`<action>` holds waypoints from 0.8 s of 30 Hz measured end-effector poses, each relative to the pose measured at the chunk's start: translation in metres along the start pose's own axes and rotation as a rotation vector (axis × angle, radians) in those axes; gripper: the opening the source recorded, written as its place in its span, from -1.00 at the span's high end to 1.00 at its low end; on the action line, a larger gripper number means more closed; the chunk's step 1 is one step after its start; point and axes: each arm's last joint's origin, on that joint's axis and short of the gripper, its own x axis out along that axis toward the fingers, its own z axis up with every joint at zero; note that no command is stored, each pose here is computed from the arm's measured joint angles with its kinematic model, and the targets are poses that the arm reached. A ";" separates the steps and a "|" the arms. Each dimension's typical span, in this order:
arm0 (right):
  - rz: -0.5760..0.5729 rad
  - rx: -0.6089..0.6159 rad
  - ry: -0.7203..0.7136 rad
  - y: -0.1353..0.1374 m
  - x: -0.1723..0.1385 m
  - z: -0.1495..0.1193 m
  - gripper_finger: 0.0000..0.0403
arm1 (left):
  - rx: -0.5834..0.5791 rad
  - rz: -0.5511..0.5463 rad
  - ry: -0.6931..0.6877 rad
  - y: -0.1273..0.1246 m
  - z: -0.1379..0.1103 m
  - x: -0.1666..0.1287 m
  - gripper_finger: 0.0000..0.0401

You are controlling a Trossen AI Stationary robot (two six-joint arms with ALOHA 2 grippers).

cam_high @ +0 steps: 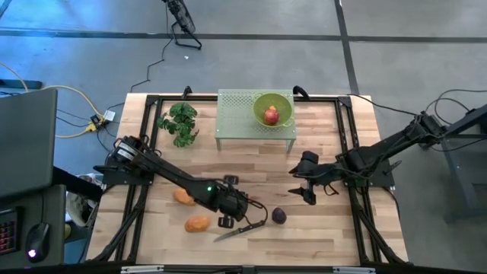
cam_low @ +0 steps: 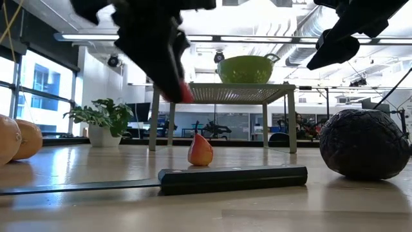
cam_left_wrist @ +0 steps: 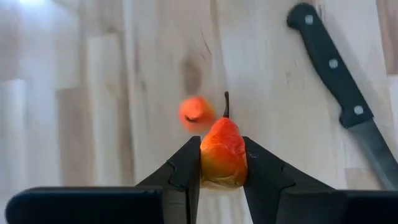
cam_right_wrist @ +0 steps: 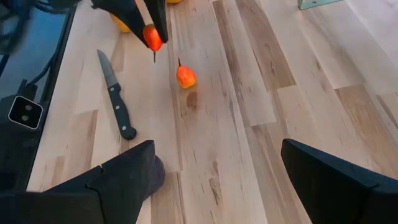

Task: Pick & Place Fruit
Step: Put the left peach into the strainer bowl on the shelf

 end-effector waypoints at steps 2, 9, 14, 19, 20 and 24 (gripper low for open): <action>0.000 0.000 0.000 0.000 0.000 0.000 -0.71 | 0.022 0.045 0.000 0.002 0.002 -0.004 0.57; 0.001 0.018 -0.001 0.000 0.000 0.000 -0.71 | 0.032 0.136 -0.038 0.014 0.009 -0.016 0.57; 0.003 0.020 -0.005 0.000 0.000 0.001 -0.71 | 0.014 0.170 -0.065 0.039 0.014 -0.028 0.57; 0.007 0.022 -0.013 0.001 0.000 0.001 -0.71 | 0.011 0.203 -0.093 0.068 0.018 -0.041 0.57; 0.007 0.022 -0.013 0.001 0.000 0.001 -0.71 | 0.008 0.211 -0.112 0.074 0.020 -0.044 0.57; 0.007 0.022 -0.014 0.001 0.000 0.001 -0.71 | 0.001 0.238 -0.162 0.095 0.023 -0.057 0.57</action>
